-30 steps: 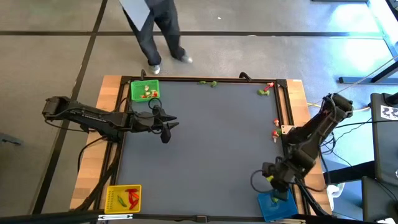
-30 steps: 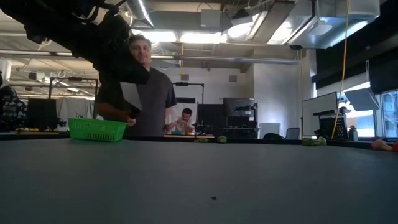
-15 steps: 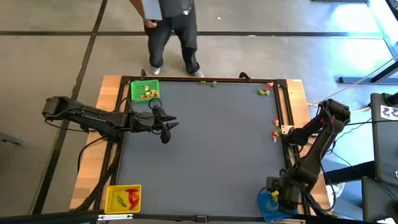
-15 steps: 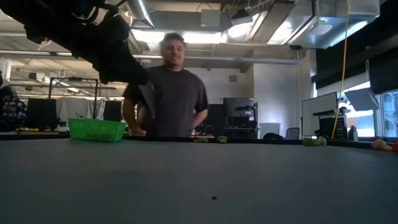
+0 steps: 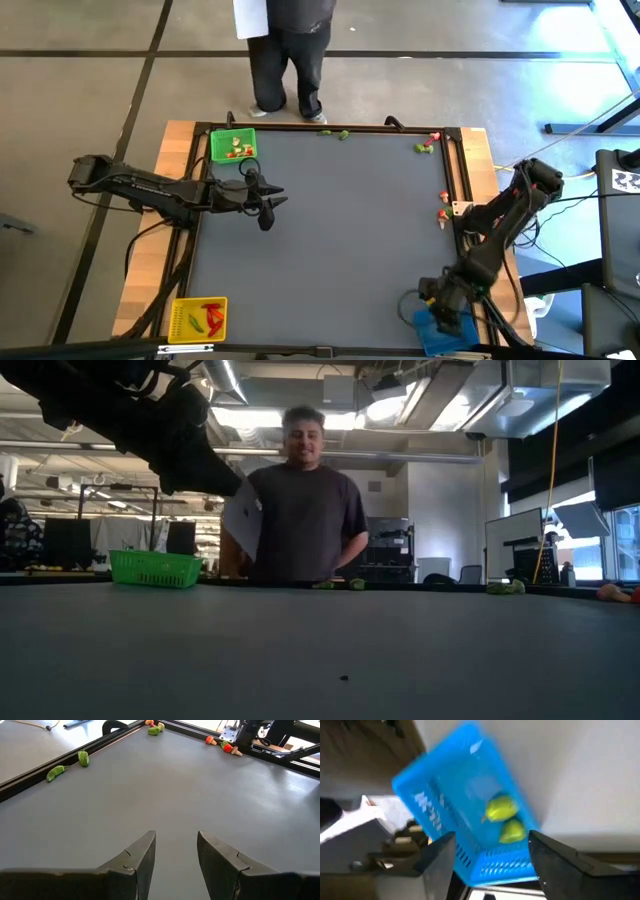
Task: Sort produce into baskets
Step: Put the green chili pepper into the blue bin
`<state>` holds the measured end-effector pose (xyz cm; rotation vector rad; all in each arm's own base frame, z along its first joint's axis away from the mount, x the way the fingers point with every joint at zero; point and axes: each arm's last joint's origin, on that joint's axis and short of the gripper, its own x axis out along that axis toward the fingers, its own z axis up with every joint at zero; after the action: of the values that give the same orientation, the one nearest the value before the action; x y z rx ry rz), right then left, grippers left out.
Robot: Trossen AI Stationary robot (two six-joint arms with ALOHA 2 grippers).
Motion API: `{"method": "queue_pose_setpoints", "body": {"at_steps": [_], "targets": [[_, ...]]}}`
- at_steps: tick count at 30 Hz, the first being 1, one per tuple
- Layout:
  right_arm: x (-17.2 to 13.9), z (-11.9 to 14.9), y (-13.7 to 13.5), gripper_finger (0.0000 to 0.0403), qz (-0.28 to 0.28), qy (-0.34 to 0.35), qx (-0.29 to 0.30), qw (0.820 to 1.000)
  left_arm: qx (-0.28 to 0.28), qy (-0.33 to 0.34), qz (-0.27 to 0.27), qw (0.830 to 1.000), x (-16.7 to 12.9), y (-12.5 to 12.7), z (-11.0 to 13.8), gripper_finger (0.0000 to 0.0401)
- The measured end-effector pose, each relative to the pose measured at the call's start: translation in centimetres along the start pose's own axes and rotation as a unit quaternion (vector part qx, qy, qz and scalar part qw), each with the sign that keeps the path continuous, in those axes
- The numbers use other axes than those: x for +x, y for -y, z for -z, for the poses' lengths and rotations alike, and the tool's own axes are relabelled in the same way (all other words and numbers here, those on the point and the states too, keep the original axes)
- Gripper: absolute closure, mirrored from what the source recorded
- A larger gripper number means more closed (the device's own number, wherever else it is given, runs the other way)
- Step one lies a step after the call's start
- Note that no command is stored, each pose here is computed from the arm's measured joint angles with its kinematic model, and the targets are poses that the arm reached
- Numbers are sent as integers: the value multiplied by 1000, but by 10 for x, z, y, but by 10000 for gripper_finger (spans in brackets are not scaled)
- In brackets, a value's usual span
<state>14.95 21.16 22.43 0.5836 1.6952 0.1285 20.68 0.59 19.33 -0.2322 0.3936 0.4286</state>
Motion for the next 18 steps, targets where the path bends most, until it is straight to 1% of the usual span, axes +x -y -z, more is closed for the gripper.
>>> {"method": "queue_pose_setpoints", "body": {"at_steps": [4, 9, 12, 15, 18], "targets": [[-27, -21, 18, 140, -3, 43, 8, 999, 1, 0, 0, 1000, 0, 0, 0, 260], [-60, -44, 50, 137, 39, 121, 17, 992, -2, 2, 1, 1000, 0, 0, 0, 260], [-76, -59, 73, 137, 75, 157, 48, 984, 0, 2, 1, 1000, 0, 0, 0, 260], [-91, -75, 100, 137, 107, 164, 89, 977, 6, 2, 1, 1000, 0, 0, 0, 260], [-106, -89, 130, 137, 140, 183, 119, 966, 9, 3, 0, 1000, 0, 0, -1, 259]]}}
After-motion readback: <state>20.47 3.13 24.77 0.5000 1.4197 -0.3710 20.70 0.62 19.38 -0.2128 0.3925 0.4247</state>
